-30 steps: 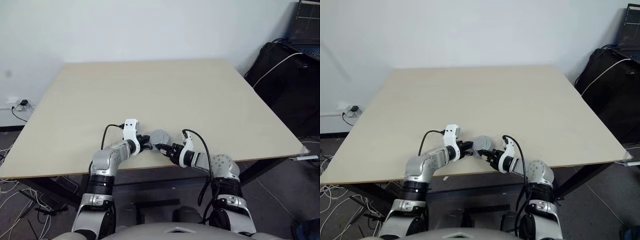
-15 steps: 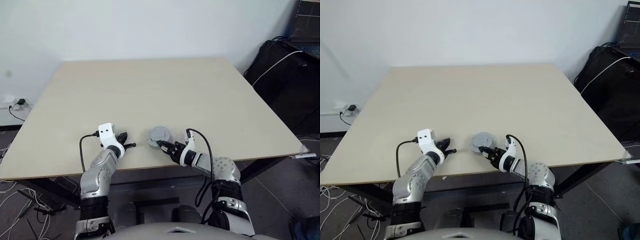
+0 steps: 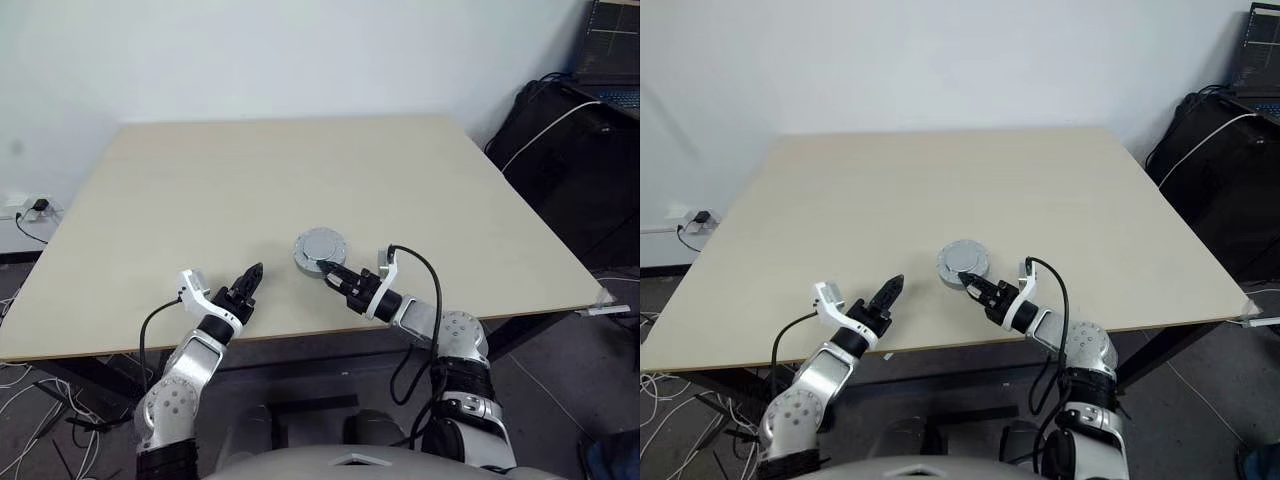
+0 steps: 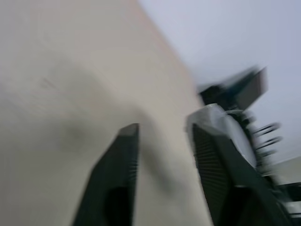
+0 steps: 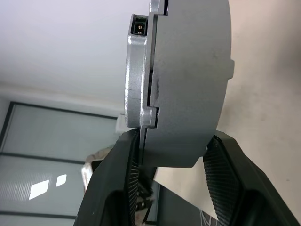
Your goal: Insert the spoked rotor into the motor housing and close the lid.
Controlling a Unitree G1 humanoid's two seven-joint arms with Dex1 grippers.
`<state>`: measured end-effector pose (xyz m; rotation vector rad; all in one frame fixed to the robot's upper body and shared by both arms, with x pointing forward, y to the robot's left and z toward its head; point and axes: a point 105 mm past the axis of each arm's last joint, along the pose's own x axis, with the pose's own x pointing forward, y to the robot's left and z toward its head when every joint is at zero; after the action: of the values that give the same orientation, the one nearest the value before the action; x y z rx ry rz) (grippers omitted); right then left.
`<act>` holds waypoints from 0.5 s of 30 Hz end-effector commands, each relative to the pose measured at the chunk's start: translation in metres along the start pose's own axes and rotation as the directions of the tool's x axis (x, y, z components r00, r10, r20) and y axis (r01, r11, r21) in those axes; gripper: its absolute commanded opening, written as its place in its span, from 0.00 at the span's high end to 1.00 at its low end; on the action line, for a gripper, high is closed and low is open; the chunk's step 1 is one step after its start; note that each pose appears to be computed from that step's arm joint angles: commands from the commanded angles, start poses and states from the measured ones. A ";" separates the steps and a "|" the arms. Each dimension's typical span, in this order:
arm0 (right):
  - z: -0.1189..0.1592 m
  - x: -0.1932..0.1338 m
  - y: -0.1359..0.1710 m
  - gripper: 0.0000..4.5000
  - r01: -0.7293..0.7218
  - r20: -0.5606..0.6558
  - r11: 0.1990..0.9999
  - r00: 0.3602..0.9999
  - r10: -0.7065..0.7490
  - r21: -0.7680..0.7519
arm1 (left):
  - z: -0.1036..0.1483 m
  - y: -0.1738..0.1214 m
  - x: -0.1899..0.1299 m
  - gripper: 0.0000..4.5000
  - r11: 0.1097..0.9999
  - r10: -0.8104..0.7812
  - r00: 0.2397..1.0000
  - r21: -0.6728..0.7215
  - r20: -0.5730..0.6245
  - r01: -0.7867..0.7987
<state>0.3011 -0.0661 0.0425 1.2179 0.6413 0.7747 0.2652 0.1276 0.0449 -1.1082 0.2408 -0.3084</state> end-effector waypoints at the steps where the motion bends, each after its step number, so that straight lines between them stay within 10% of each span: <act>1: 0.010 0.008 0.035 0.63 -0.125 -0.008 0.989 0.992 0.125 -0.073 | -0.011 -0.040 0.000 0.22 0.944 -0.158 0.979 -0.271 0.128 0.188; 4: 0.008 0.008 0.041 0.63 -0.140 -0.031 0.987 0.990 0.138 -0.082 | -0.015 -0.044 -0.005 0.01 0.916 -0.173 0.975 -0.340 0.142 0.213; 15: -0.022 0.008 0.063 0.63 -0.218 -0.247 0.972 0.950 0.192 -0.082 | -0.034 -0.052 -0.002 0.00 0.850 -0.222 0.971 -0.470 0.090 0.238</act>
<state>0.2776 -0.0421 0.0677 1.1222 0.7542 1.0019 0.2397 0.0954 0.0574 -1.4856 0.2443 -0.4077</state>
